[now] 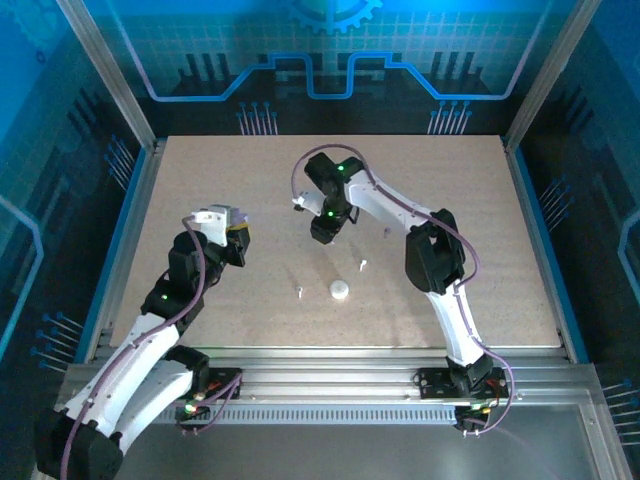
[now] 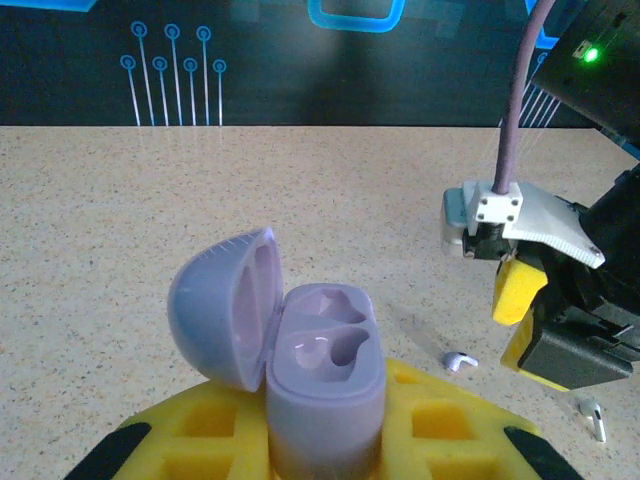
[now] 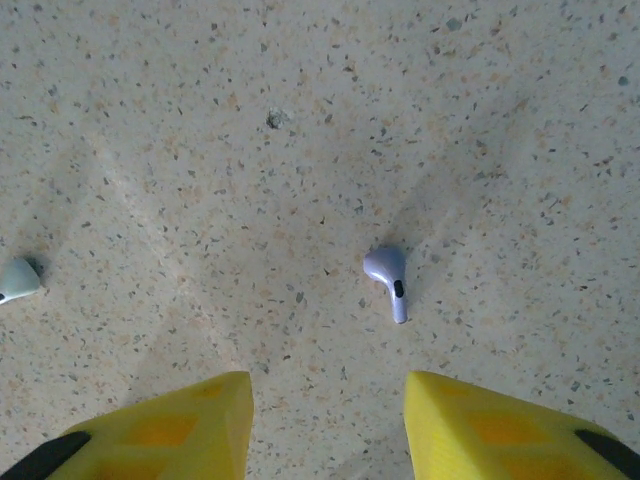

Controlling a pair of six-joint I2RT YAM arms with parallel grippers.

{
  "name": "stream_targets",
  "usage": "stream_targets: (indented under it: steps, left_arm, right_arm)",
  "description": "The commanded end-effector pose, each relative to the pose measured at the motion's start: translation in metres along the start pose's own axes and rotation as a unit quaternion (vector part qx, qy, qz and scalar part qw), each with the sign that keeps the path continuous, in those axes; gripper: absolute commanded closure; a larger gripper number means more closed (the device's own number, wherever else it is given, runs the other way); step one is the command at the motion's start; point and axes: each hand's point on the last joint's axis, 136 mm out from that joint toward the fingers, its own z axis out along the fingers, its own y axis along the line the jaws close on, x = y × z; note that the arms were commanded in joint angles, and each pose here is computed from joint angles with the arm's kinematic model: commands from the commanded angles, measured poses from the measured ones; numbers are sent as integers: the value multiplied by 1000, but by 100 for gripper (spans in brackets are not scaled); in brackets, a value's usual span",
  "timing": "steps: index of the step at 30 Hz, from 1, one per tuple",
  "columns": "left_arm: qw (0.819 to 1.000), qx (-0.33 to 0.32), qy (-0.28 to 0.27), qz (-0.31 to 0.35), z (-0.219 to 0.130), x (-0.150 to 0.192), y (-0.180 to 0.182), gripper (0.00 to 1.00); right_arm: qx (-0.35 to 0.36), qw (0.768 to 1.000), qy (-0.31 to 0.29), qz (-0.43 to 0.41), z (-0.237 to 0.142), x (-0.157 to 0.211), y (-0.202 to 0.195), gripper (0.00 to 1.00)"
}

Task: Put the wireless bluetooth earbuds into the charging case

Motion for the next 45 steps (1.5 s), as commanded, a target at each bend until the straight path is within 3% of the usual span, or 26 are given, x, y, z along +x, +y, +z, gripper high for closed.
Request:
stream_targets:
  steps: [1,18,45]
  left_arm:
    - [1000,11,-15,3,-4,-13,-4,80]
    - [1000,6,-16,11,-11,-14,-2,79]
    - [1000,14,-21,16,-6,-22,-6,80]
  right_arm:
    - [-3,999,29,-21,9,6,4,56]
    - [19,997,74,-22,46,8,-10,55]
    - [13,995,96,-31,70,10,-13,56]
